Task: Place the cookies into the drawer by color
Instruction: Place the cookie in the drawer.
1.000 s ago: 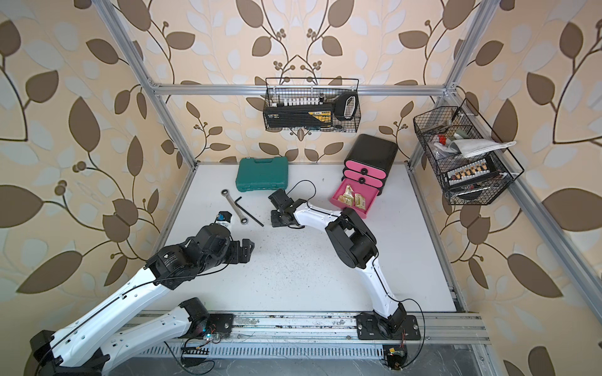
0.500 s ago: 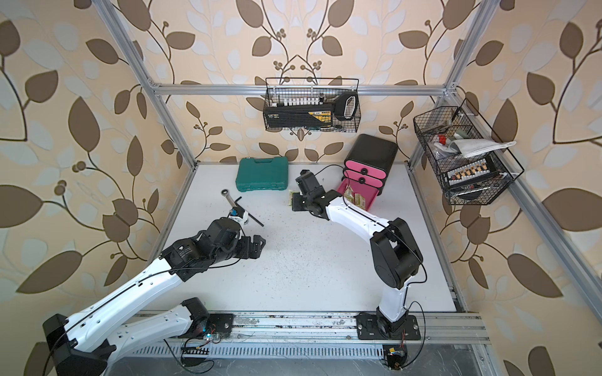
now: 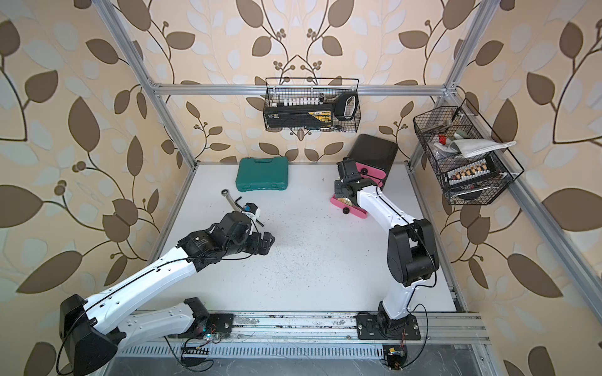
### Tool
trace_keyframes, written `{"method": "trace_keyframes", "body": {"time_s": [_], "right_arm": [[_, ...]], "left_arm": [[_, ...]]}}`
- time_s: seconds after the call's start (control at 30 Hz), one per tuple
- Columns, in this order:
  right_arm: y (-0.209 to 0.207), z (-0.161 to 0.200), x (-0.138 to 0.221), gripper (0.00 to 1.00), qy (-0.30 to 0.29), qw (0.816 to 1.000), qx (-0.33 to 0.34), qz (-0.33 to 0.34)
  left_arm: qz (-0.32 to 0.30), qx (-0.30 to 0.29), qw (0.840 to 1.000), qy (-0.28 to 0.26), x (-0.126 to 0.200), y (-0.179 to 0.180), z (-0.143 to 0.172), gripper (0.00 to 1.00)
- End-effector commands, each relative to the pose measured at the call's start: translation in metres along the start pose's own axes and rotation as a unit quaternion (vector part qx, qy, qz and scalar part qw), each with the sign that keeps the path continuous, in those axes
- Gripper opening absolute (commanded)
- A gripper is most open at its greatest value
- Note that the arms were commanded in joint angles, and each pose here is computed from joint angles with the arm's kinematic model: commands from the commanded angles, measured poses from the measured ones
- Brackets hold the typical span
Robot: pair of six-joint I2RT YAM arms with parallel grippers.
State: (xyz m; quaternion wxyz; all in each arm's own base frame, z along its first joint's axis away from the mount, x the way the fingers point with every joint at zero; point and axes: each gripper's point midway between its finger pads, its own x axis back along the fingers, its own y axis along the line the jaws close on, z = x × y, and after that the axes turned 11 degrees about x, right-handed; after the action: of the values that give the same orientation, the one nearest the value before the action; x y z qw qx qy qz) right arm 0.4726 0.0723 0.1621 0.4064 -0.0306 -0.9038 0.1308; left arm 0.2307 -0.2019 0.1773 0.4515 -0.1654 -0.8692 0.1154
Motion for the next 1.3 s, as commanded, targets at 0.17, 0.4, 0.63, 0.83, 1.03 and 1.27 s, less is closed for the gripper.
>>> {"method": "trace_keyframes", "body": {"time_s": [0.17,0.4,0.63,0.83,1.03,1.27], "right_arm": [[-0.064,0.046,-0.027,0.0,0.082,0.992,-0.011,0.094],[-0.076,0.057,-0.061,0.0,0.116,0.986,0.012,0.119],[-0.089,0.042,-0.077,0.0,0.111,0.971,0.113,0.177],[-0.079,0.031,-0.086,0.0,0.095,0.964,0.181,0.171],[-0.062,0.036,-0.098,0.23,0.104,0.964,0.187,0.16],[-0.058,0.031,-0.081,0.38,0.092,0.972,0.154,0.148]], "left_arm": [[0.021,-0.013,1.0,-0.013,0.004,-0.008,-0.007,0.98],[0.02,-0.011,1.0,-0.012,0.003,-0.006,-0.005,0.98],[0.015,-0.012,1.0,-0.007,0.001,-0.005,-0.003,0.98],[0.013,-0.012,1.0,-0.005,-0.001,-0.004,-0.002,0.98],[0.013,-0.009,1.0,-0.004,-0.003,-0.007,-0.005,0.98],[0.018,-0.002,1.0,-0.002,-0.005,-0.008,-0.004,0.98]]}}
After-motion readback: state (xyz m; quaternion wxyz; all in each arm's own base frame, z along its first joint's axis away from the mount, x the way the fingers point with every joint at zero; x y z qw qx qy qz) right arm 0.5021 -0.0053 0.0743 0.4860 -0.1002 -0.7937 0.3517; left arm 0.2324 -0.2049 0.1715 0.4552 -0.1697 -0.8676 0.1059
